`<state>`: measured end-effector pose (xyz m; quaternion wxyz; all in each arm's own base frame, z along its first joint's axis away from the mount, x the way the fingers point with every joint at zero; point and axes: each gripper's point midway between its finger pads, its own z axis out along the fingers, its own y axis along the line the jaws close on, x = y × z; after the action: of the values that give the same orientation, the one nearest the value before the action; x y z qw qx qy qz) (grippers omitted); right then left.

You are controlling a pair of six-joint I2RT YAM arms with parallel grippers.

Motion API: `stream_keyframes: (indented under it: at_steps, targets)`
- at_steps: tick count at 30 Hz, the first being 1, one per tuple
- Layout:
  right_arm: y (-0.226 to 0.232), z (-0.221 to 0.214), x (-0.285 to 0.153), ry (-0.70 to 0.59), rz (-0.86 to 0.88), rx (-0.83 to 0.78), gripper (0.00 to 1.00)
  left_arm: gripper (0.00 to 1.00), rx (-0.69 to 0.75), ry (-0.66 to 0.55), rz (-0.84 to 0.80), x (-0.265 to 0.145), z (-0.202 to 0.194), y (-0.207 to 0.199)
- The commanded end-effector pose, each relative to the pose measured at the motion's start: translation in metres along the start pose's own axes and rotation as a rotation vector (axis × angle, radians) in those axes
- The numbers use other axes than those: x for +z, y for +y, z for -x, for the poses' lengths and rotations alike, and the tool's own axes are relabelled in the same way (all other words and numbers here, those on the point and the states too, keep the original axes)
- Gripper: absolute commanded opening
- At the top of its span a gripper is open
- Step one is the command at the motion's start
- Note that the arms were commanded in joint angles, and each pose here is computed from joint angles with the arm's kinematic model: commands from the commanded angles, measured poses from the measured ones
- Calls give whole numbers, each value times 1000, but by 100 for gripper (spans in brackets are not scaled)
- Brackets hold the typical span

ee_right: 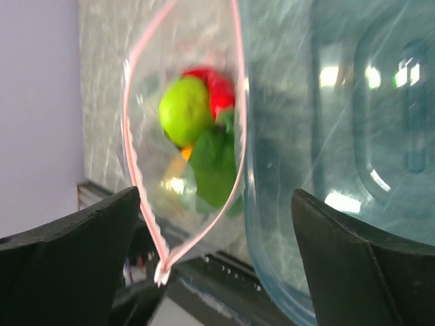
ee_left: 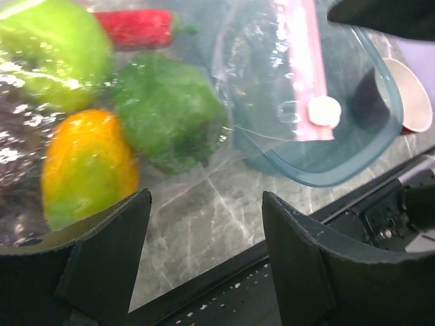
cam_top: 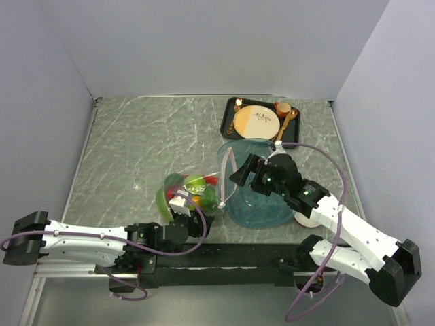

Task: Place the food in the zip-top bag and seal the zipper
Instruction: Adjust the zipper food storage bag at the center of the board.

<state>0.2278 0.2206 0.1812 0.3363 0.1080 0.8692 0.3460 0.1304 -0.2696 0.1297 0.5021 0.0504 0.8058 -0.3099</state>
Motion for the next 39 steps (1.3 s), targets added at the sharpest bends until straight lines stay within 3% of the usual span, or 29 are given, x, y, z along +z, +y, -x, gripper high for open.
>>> stream_keyframes:
  at_steps: [1, 20, 29, 39]
  targets:
    - [3, -9, 6, 36, -11, -17, 100, 72, -52, -46, 50, 0, 7, 8]
    - [52, 5, -3, -50, 189, 10, 100, 72, -103, -33, 51, -4, 2, 14]
    - [35, 7, 16, -37, 45, -10, 100, 72, -95, -26, 51, -2, 2, 9]
    - [40, 7, 39, -7, 36, -43, 100, 72, -99, -29, 65, -5, 4, 16]
